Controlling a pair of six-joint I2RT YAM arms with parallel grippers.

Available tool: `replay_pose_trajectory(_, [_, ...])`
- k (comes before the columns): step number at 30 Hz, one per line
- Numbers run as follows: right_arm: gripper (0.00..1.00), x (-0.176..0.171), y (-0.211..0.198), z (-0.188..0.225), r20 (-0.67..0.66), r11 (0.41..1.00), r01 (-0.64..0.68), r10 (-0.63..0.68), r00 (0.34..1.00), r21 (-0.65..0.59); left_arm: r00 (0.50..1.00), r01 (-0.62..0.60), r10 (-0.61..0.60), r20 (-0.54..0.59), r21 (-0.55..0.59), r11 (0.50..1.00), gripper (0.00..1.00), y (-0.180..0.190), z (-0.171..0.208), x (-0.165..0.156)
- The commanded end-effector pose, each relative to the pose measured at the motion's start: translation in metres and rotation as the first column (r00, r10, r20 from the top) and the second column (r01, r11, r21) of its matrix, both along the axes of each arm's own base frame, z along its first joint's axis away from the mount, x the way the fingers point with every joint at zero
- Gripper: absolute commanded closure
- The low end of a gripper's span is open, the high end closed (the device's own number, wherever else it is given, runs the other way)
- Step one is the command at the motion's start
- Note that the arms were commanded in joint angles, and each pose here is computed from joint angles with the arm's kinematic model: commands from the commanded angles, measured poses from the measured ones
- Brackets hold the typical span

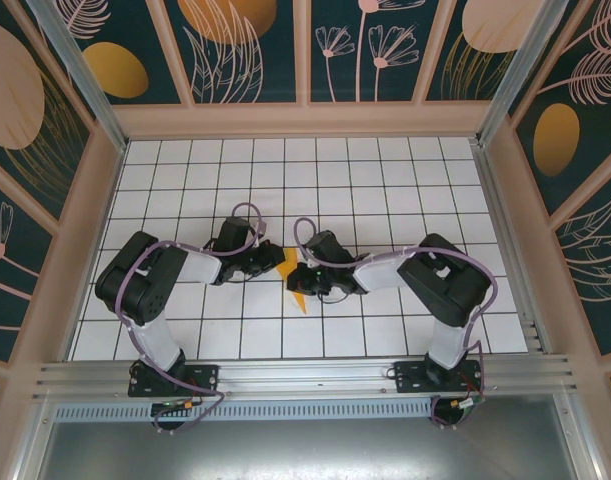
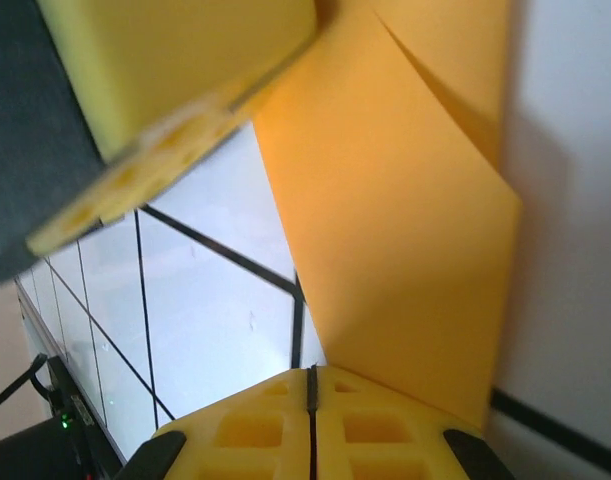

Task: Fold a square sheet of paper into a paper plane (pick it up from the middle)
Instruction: Fold the wing for the fifth time at the center of the table.

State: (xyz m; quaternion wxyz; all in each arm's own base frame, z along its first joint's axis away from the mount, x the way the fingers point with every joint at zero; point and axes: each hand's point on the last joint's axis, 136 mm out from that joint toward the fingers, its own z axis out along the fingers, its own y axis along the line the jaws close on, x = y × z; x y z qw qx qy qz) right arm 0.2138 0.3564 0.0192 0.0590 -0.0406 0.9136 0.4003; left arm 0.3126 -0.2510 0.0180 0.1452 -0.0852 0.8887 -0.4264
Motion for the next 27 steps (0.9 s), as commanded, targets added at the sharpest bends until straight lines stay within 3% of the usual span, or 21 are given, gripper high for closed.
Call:
replay_pose_trajectory(1, [0.90,-0.030,-0.017,-0.011,-0.069,0.999,-0.031,0.028,0.997,-0.037,0.993,-0.066,0.080,-0.082,0.161,0.985,0.84,0.025,-0.048,-0.006])
replay_pose_trajectory(8, [0.90,-0.068,-0.030,-0.025,-0.092,0.983,-0.127,0.115,0.989,-0.136,0.993,-0.065,0.081,-0.089,0.166,0.984,0.84,0.025,-0.050,-0.006])
replay_pose_trajectory(12, [0.90,-0.067,-0.043,-0.029,-0.081,0.977,-0.100,0.086,0.993,-0.190,0.993,-0.067,0.082,-0.087,0.164,0.984,0.84,0.026,-0.049,-0.006])
replay_pose_trajectory(21, [0.88,-0.039,-0.008,0.035,0.063,0.994,-0.106,0.108,0.992,-0.039,0.994,-0.058,0.073,-0.084,0.169,0.984,0.83,0.025,-0.047,-0.007])
replay_pose_trajectory(27, [0.88,-0.043,0.003,0.022,0.033,0.989,-0.138,0.140,0.990,-0.056,0.994,-0.055,0.070,-0.085,0.165,0.985,0.83,0.025,-0.047,-0.006])
